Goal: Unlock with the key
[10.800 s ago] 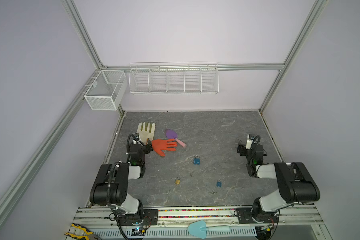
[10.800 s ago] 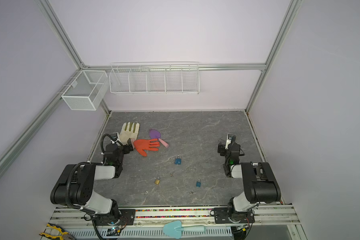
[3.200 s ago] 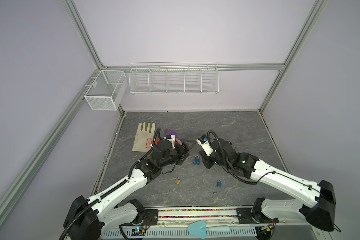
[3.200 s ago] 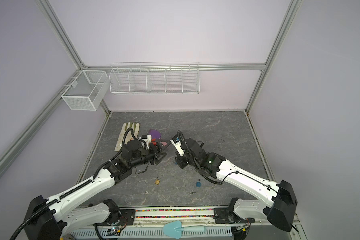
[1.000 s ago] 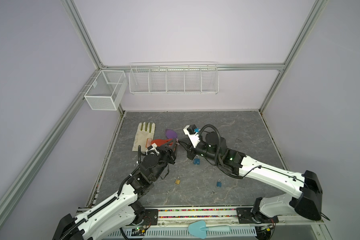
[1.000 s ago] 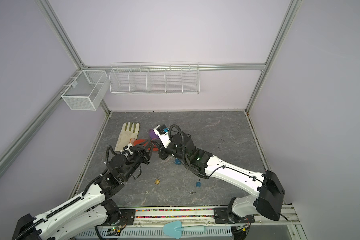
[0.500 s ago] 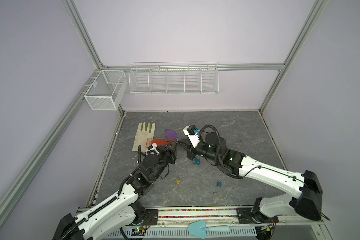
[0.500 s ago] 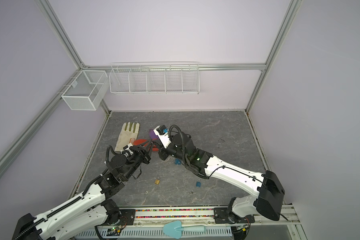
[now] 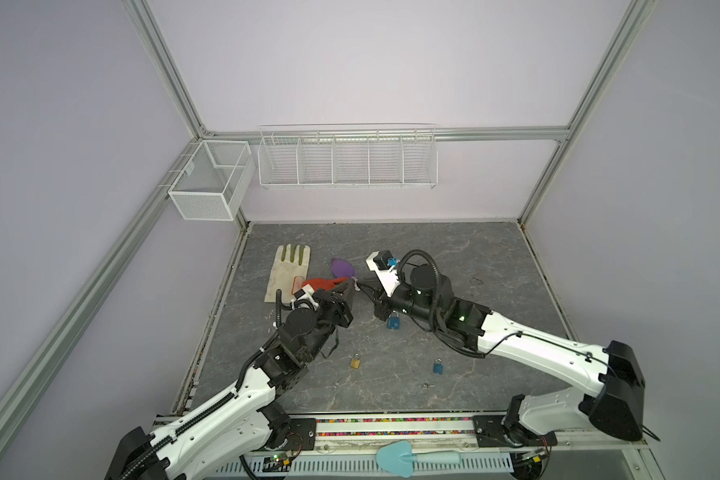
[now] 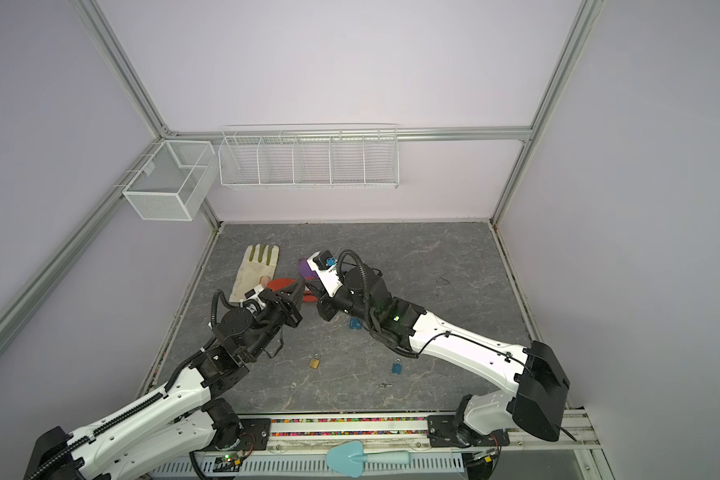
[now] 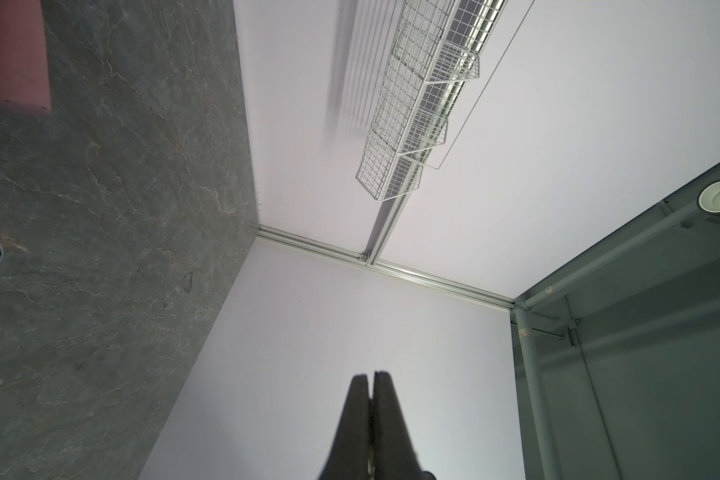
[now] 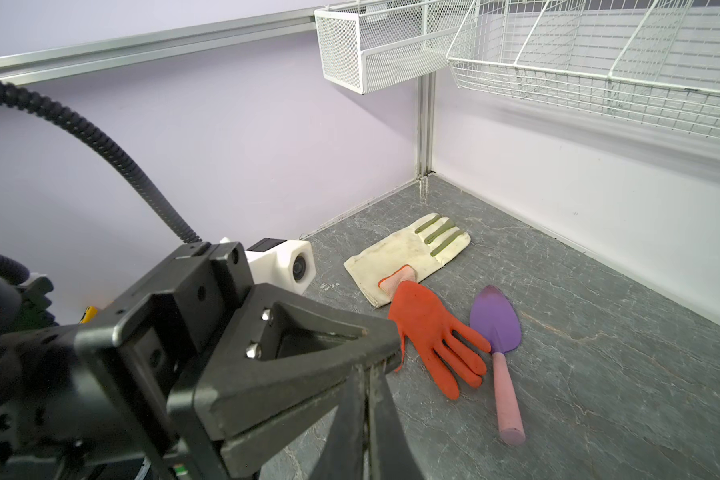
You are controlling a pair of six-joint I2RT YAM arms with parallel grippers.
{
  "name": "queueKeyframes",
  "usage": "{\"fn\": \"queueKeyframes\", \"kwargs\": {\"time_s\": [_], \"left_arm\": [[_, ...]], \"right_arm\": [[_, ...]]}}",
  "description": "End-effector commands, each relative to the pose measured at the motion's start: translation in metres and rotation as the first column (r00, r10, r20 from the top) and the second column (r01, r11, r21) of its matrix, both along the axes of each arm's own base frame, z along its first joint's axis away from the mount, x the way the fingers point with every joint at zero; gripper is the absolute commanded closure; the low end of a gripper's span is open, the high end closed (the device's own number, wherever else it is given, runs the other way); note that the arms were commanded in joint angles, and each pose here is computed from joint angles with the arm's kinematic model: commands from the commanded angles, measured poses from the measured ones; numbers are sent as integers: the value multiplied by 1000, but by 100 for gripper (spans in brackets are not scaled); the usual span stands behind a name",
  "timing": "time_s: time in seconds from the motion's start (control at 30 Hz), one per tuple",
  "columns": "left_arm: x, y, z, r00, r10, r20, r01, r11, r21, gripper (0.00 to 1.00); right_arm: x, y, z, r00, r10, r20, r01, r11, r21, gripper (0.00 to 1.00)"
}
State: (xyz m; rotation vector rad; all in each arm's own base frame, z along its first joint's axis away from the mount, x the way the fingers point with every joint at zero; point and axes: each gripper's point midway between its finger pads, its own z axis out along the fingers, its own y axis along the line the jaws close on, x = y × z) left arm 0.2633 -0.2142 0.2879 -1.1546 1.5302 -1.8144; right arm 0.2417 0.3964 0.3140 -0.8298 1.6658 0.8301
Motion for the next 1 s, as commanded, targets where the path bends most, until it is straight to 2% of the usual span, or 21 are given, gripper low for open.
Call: {"fn": "queueKeyframes", "kwargs": {"time_s": [0.0, 0.03, 0.1, 0.2, 0.3, 0.4, 0.5, 0.6, 0.7, 0.8, 0.9, 0.97], "left_arm": [[2, 1, 18, 999, 13, 48, -14, 1000, 10, 100], [3, 2, 19, 999, 16, 50, -17, 1000, 17, 100], [4, 4, 23, 997, 29, 78, -32, 999, 38, 100], [7, 9, 38, 986, 58, 155, -72, 993, 90, 100], [11, 15, 51, 970, 56, 235, -108, 970, 217, 100], [11, 16, 73, 933, 25, 358, -154, 929, 337, 100], [9, 5, 96, 876, -74, 476, -189, 856, 481, 100], [11, -13, 112, 813, -176, 556, -213, 798, 563, 100], [15, -35, 119, 752, -255, 608, -211, 781, 588, 100], [14, -66, 128, 665, -358, 655, -188, 770, 610, 100], [8, -90, 137, 605, -421, 676, -180, 754, 631, 100], [7, -95, 142, 590, -424, 687, -193, 752, 630, 100]], "right_arm": [[-1, -4, 11, 999, -6, 31, 5, 1000, 11, 87], [-1, -6, 13, 1000, -9, 28, 9, 1000, 15, 85], [-1, -9, 18, 1000, -13, 16, 12, 1000, 28, 71], [-2, -19, 24, 1000, -20, -24, 21, 998, 52, 57], [-2, -34, 32, 994, -15, -110, 25, 996, 90, 49], [-3, -48, 35, 972, 14, -234, 23, 988, 153, 39], [-6, -58, 38, 925, 80, -371, 2, 977, 215, 37], [-2, -71, 41, 874, 92, -476, 47, 961, 272, 33], [-9, -71, 59, 852, 197, -484, -8, 931, 366, 33], [-9, -73, 72, 852, 248, -461, -29, 901, 432, 34], [0, -85, 78, 861, 246, -445, -5, 879, 476, 37], [6, -96, 75, 864, 223, -451, 26, 875, 483, 40]]}}
